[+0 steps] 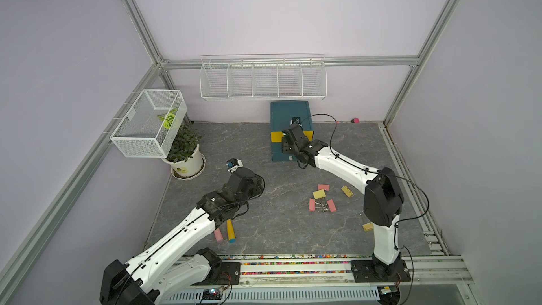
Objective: Put the binder clips in the drawer according to color
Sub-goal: Close the drawer in the storage box, then open the drawer in the storage box.
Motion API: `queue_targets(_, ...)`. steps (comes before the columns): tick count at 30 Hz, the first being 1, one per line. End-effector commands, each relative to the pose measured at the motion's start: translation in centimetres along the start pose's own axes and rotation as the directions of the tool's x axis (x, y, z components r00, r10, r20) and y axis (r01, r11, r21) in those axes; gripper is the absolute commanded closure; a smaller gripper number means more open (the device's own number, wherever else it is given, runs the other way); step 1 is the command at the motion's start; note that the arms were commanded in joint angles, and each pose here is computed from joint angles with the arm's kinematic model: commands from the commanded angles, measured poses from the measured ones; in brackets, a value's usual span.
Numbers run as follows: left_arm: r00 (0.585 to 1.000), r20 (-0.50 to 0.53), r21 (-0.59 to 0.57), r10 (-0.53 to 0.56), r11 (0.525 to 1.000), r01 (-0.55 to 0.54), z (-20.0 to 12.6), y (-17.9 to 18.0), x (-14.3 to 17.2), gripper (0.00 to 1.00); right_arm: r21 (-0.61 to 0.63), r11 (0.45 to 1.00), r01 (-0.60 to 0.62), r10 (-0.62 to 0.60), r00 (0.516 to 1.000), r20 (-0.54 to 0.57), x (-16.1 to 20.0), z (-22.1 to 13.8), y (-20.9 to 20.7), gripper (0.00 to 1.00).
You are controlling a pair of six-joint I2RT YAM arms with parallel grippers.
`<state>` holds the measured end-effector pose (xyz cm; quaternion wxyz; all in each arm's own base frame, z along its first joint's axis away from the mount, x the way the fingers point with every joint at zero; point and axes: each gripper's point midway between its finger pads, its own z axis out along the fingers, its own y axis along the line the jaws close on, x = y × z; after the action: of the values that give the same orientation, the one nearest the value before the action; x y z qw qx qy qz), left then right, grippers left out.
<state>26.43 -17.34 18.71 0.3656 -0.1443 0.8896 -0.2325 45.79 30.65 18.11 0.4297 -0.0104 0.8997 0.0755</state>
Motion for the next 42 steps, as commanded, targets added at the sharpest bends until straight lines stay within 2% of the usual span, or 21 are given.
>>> queue_targets(1, 1.000, 0.008, 0.020, -0.004, 1.000, 0.004, -0.1, -0.2, -0.1, 0.49, -0.046, 0.993, -0.109, 0.111, 0.992, 0.054, -0.6, -1.8, -0.8, 0.37)
queue_targets(7, 1.000, 0.008, 0.032, -0.001, 0.999, 0.001, 0.4, -0.3, 0.1, 0.49, -0.149, 0.938, -0.313, 0.316, 0.949, -0.001, 2.0, -1.1, -1.5, 0.42)
queue_targets(13, 1.000, 0.010, 0.030, -0.005, 1.000, 0.004, 0.6, -0.1, 0.4, 0.49, -0.234, 0.829, -0.508, 0.503, 0.860, -0.084, 2.7, 1.0, -1.8, 0.48)
queue_targets(18, 1.000, 0.014, 0.032, -0.002, 0.999, 0.002, 0.5, -0.1, 0.3, 0.49, -0.296, 0.734, -0.611, 0.603, 0.787, -0.129, 2.8, 3.1, -1.7, 0.48)
queue_targets(23, 1.000, 0.020, 0.037, -0.004, 0.999, 0.003, 0.2, -0.2, 0.0, 0.49, -0.297, 0.668, -0.682, 0.664, 0.727, -0.174, 3.5, 4.5, -1.3, 0.48)
queue_targets(30, 1.000, 0.022, 0.043, -0.005, 0.999, 0.004, 0.0, -0.2, 0.0, 0.49, -0.281, 0.628, -0.725, 0.718, 0.680, -0.150, 3.7, 4.6, -2.0, 0.56)
queue_targets(37, 1.000, 0.014, 0.055, -0.008, 0.998, 0.007, 0.3, -0.6, 0.1, 0.50, -0.301, 0.561, -0.771, 0.774, 0.617, -0.141, 4.1, 5.2, -2.4, 0.59)
queue_targets(42, 1.000, 0.012, 0.060, -0.003, 0.998, 0.003, 0.1, -0.8, 0.0, 0.50, -0.331, 0.536, -0.777, 0.794, 0.597, -0.117, 3.1, 4.9, -2.5, 0.61)
